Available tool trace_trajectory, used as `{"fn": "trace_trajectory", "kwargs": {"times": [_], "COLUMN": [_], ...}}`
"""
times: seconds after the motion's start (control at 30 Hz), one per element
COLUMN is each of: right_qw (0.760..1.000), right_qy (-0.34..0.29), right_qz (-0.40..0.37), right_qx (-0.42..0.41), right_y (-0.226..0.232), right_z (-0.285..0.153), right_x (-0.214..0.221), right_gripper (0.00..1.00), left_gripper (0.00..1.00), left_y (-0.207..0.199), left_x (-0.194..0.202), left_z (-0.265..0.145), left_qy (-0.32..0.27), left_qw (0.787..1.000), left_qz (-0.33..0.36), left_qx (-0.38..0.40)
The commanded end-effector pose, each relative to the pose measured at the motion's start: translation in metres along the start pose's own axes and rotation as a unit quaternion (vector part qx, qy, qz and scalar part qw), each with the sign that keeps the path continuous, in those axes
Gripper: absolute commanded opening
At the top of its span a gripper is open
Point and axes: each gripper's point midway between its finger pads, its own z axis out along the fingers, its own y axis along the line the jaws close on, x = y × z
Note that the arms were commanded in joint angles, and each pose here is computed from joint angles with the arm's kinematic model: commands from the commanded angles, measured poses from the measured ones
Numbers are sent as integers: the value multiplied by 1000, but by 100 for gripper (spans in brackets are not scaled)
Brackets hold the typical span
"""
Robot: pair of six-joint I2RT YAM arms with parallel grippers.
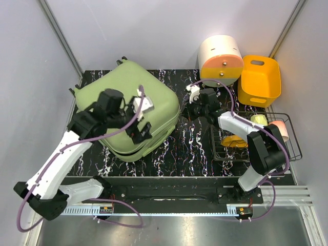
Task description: Open, take out, and arrange the luggage
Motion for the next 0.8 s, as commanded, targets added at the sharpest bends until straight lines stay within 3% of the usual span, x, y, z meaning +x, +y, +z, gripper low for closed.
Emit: {"fn": "trace_trajectory", "kwargs": {"times": [0.0, 0.1, 0.17, 0.37, 0.53, 0.77], "right_qw": [999, 999, 999, 999, 999, 999], "right_qy": [-42, -45, -46, -48, -47, -53], "right_qz": [-14, -15, -16, -16, -3, 1], "right_qx": [6, 10, 11, 17, 15, 11], "right_y": [-5, -6, -7, -10, -8, -7], "right_z": [1, 1, 2, 4, 4, 6], "right_x": [-36, -40, -41, -44, -43, -47], "right_gripper": [0, 0, 0, 0, 0, 0], "left_gripper": [97, 96, 95, 94, 93, 93], "left_y": [-25, -43, -40, -60, -30, -24], "left_x": [30, 31, 49, 78, 103, 129], "left_z": [45, 73, 92, 132, 151, 169], "left_qy": [58, 67, 94, 118, 153, 185], "left_qw": [998, 994, 988, 985, 967, 960], "left_qz": [-26, -88, -116, -69, -60, -41], "left_qx": [20, 24, -37, -102, -195, -205]}}
